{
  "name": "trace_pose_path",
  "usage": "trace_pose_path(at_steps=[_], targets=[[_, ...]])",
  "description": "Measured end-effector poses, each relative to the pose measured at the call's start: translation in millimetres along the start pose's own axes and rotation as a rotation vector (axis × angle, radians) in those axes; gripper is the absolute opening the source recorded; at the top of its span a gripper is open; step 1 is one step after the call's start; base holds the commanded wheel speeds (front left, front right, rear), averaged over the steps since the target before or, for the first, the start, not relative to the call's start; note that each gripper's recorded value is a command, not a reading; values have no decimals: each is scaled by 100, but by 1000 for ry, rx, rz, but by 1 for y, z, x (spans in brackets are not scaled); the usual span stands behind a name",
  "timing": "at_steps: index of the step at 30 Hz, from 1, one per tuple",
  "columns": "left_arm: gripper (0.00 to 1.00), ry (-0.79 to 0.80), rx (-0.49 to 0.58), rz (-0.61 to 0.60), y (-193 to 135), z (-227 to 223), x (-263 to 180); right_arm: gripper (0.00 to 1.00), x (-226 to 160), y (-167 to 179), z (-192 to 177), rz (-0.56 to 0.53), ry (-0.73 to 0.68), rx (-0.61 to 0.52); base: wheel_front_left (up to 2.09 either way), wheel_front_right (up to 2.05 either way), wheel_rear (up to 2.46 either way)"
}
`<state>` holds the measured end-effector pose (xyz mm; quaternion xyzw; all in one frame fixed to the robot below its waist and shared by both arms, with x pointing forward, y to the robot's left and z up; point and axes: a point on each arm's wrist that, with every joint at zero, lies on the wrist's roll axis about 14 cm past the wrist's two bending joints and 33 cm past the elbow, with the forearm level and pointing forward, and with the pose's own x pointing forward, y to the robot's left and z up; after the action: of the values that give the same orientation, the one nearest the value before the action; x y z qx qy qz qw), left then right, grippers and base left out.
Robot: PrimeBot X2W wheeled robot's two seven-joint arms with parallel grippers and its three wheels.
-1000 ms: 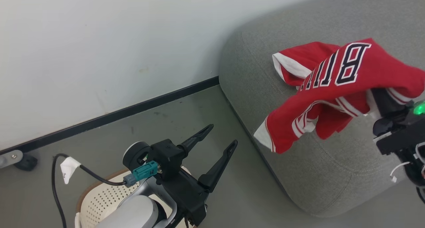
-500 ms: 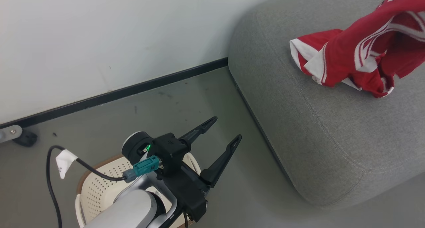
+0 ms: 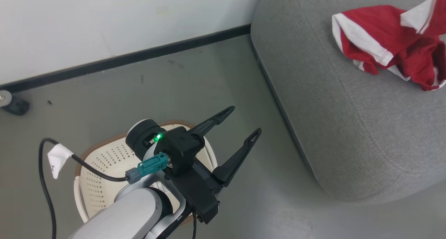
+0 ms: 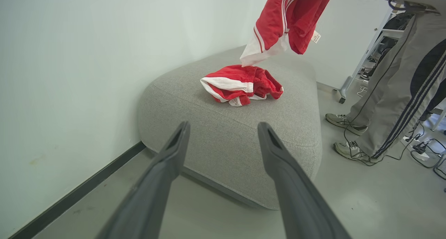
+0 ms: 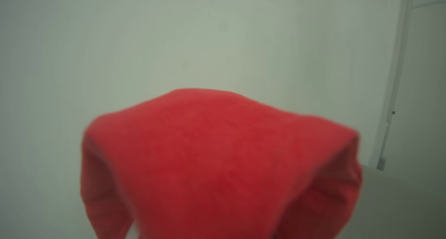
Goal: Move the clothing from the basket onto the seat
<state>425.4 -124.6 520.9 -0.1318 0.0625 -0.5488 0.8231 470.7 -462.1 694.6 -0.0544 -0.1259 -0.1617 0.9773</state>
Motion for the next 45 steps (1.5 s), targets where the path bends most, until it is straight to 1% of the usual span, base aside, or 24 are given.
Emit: trace_pose_path(at_steps=[2, 7, 12, 16, 19, 21, 25, 26, 28, 34, 35, 39, 41, 45], targets=[[100, 9, -12, 4, 5, -5, -1, 0, 5, -4, -5, -22, 9, -9, 0, 0, 0], [100, 28, -26, 21, 23, -17, -2, 0, 19, 2, -20, -26, 24, -41, 0, 0, 0], [100, 42, -49, 26, 34, -28, 0, 0, 32, -3, -19, -77, -1, -78, 0, 0, 0], [100, 45, -68, 36, 44, -35, 0, 0, 37, 2, -36, -77, 27, -123, 0, 0, 0], [100, 59, -79, 41, 50, -43, 0, 0, 39, 6, -57, -77, 68, -144, 0, 0, 0], [100, 61, -85, 43, 52, -46, 1, 0, 37, 11, -76, -78, 108, -152, 0, 0, 0], [100, 70, -96, 53, 58, -52, 0, 0, 23, 22, -127, -65, 230, -159, 0, 0, 0], [100, 70, -96, 53, 58, -52, 0, 0, 23, 22, -127, -65, 230, -159, 0, 0, 0], [100, 74, -98, 57, 59, -54, -1, 0, 17, 27, -145, -53, 277, -170, 0, 0, 0], [100, 75, -89, 58, 62, -53, 0, 0, 2, 31, -179, -33, 404, -210, 0, 0, 0], [100, 76, -88, 61, 63, -52, 0, 0, -7, 31, -193, -30, 462, -223, 0, 0, 0], [100, 75, -83, 61, 63, -51, -1, 0, -32, 22, -221, -44, 618, -239, 0, 0, 0], [100, 75, -83, 66, 62, -50, -1, 0, -42, 20, -229, -44, 672, -241, 0, 0, 0], [100, 62, -73, 68, 61, -44, -1, 0, -51, 18, -236, -46, 737, -237, 0, 0, 0]])
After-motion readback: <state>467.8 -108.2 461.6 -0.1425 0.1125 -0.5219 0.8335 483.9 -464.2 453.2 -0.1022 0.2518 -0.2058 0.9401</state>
